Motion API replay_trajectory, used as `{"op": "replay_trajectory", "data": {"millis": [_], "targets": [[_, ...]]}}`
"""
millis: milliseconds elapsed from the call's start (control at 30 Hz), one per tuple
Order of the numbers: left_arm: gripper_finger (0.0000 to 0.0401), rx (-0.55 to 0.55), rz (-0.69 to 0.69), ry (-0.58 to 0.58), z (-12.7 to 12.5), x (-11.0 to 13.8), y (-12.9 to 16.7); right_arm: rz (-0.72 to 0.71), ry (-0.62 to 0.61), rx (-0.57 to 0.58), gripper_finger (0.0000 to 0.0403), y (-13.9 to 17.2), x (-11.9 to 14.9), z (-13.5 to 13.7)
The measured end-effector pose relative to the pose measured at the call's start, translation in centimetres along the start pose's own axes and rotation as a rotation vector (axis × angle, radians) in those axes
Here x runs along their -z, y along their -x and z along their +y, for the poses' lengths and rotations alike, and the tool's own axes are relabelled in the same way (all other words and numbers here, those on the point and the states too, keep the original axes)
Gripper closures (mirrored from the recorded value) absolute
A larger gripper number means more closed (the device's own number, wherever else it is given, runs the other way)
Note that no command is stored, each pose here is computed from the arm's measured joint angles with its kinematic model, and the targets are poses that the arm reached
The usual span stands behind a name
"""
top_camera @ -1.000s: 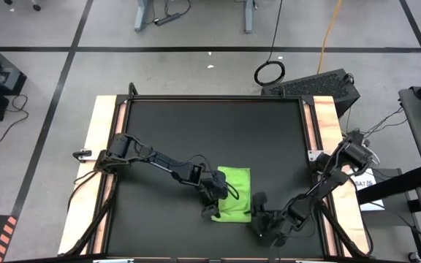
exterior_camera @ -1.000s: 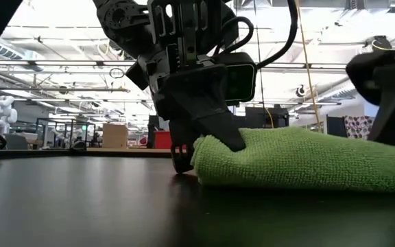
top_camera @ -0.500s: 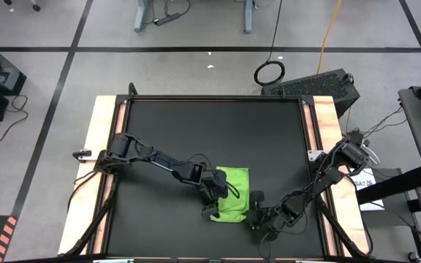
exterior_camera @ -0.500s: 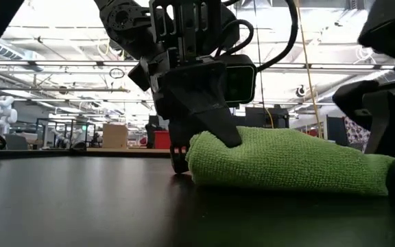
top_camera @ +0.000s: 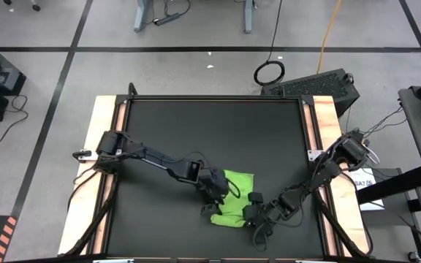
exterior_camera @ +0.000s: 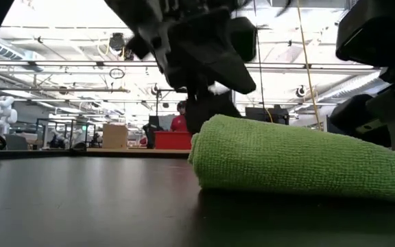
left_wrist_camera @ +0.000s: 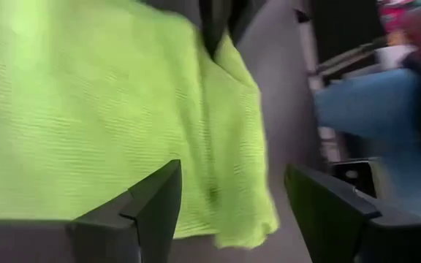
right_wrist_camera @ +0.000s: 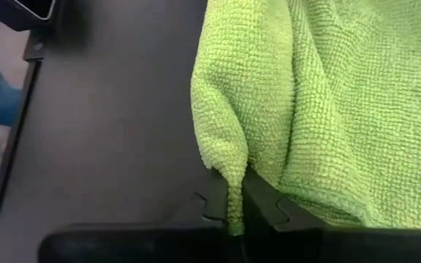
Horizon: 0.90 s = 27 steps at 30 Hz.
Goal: Roll towel
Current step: Roll the green microfiber towel
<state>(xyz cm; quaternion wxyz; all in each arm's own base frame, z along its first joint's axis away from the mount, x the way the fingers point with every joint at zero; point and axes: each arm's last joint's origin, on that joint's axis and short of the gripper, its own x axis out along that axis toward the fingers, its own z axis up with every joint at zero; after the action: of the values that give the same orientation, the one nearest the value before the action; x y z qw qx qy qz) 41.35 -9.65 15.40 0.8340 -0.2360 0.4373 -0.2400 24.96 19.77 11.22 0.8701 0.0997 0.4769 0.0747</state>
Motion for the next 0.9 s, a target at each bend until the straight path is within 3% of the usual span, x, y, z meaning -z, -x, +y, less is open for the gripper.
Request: {"op": "replay_trajectory", "data": {"millis": [200, 400, 567, 900], "targets": [[0.0159, -0.222, -0.045, -0.290, -4.5, 0.4, 1.4, 0.034, -0.043, -0.035, 0.0399, -0.1, -0.1, -0.2], [0.0159, -0.376, -0.024, -0.552, -8.9, 3.1, -0.4, 0.049, -0.072, -0.076, 0.0399, -0.1, -0.4, -0.4], [0.0160, -0.503, -0.039, -0.632, -10.6, 4.6, -1.5, 0.052, -0.086, -0.096, 0.0400, -0.2, -0.5, -0.4], [0.0160, -0.595, -0.021, -0.682, -11.2, 7.0, -4.2, 0.049, -0.123, -0.090, 0.0400, -0.3, -0.9, -0.9]]}}
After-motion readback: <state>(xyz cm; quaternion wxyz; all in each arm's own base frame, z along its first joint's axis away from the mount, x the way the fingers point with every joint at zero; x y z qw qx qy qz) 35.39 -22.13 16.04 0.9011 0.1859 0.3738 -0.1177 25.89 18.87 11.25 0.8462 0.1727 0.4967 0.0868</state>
